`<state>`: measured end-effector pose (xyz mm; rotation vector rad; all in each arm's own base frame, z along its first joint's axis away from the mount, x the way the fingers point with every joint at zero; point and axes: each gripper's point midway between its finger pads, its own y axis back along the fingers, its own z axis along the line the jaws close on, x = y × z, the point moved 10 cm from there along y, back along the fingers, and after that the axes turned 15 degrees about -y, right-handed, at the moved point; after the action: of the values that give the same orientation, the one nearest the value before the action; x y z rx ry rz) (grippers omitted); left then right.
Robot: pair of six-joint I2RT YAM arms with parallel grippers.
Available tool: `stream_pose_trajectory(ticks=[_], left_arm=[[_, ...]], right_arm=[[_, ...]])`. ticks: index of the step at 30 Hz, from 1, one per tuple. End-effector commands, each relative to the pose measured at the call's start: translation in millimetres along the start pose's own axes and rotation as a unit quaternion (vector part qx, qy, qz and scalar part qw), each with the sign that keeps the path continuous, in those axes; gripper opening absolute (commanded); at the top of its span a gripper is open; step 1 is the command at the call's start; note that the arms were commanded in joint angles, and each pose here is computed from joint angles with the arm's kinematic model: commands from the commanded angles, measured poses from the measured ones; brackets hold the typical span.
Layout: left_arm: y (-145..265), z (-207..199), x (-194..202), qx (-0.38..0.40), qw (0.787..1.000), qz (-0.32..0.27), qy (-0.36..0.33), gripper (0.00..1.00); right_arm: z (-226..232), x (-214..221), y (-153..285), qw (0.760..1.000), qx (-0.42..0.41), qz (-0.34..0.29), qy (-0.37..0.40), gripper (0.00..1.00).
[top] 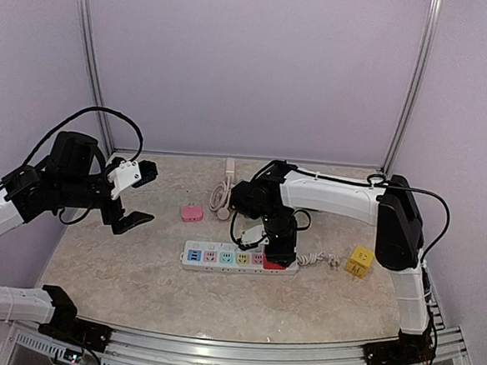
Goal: Insert the plug
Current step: Insert the plug into the socket.
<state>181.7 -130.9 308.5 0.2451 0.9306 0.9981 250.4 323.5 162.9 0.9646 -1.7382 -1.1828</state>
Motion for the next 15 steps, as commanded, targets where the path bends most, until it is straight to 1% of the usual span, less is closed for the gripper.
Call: stream_pose_trajectory(ticks=[1, 2, 3, 4, 8, 12, 13, 15], left_arm=[[1.6, 3.3, -4.1, -0.008, 1.0, -0.006, -0.007, 0.99], [1.6, 3.0, -4.1, -0.008, 1.0, -0.007, -0.007, 0.99], [1.5, 2.6, -4.0, -0.007, 1.0, -0.007, -0.007, 0.99], [1.8, 2.3, -4.0, -0.006, 1.0, -0.006, -0.007, 0.99], [3.2, 1.8, -4.2, -0.005, 1.0, -0.006, -0.009, 0.99], [4.8, 0.9, -4.0, -0.006, 1.0, -0.008, -0.008, 0.99], [5.4, 0.4, -3.6, -0.005, 1.0, -0.008, -0.007, 0.99], [6.5, -1.1, -2.8, -0.006, 1.0, -0.009, -0.005, 0.99]], right_arm=[[8.9, -7.1, -46.3, 0.997, 0.037, 0.064, -0.027, 0.61], [5.5, -8.2, -38.5, 0.997, 0.053, 0.052, -0.034, 0.7], [2.3, -8.6, -29.7, 0.996, 0.066, 0.038, -0.04, 0.94], [0.0, -9.7, -21.1, 0.996, 0.079, 0.023, -0.044, 0.99], [-2.7, -8.4, 13.8, 0.993, 0.098, -0.044, -0.05, 1.0], [-6.1, 8.3, 57.1, 0.985, 0.084, -0.126, -0.082, 1.0], [-7.1, 17.2, 69.4, 0.98, 0.078, -0.152, -0.099, 1.0], [-12.2, 37.0, 91.8, 0.962, 0.078, -0.215, -0.152, 1.0]])
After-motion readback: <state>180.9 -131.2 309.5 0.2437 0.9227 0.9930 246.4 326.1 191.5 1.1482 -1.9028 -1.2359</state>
